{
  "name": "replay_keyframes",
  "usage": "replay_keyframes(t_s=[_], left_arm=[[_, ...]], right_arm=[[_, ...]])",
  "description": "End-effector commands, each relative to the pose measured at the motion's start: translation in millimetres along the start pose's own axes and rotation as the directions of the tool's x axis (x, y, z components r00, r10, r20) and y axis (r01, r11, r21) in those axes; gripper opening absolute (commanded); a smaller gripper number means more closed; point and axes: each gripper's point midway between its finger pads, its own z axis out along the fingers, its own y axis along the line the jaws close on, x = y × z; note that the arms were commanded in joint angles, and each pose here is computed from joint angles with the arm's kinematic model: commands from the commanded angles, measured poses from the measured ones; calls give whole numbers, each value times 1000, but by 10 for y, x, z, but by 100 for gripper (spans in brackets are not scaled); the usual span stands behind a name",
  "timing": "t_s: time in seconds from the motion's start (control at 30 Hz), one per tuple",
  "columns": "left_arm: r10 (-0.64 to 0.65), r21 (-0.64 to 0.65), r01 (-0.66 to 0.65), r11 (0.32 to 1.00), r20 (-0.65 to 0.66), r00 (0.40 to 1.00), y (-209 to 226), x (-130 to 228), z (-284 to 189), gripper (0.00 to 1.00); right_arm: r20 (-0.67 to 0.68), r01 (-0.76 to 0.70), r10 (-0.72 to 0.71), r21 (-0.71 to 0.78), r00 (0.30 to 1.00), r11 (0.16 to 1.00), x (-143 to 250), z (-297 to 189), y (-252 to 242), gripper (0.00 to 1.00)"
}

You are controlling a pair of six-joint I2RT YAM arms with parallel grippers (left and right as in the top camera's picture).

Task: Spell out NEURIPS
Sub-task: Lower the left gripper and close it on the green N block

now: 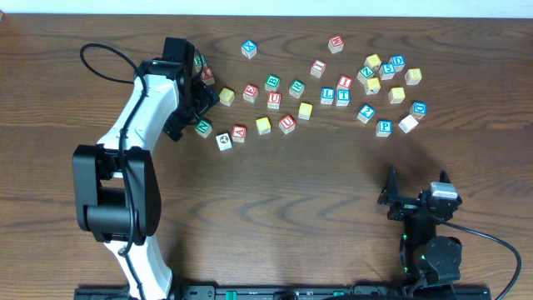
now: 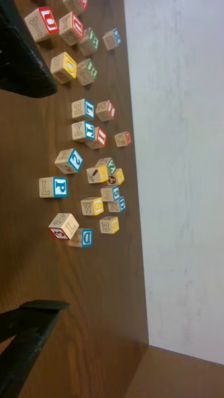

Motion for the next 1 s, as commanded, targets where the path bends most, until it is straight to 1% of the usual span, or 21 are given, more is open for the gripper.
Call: replay_keyframes(t_s=[0.0,0.17,0.33,0.57,0.97], left_arm=[[0,-14,0,1000,3,1000,-35,-6,87,99],[10,-36,-11,999,-17,1000,-29,60,199,99],[26,-36,-27,999,-25,999,-66,123,213,99],[32,-59,-32,998,-5,999,-29,110,234,99],[31,-74,-33,997,-17,999,46,164,326,99]], right_arm=[[-5,10,-10,-1,1000,1000,15,0,2,99],[-5,9,-9,-2,1000,1000,15,0,3,99],[-5,9,-9,-2,1000,1000,15,0,3,99],[-5,9,-9,-2,1000,1000,15,0,3,99],[-5,10,-10,-2,1000,1000,15,0,3,99]])
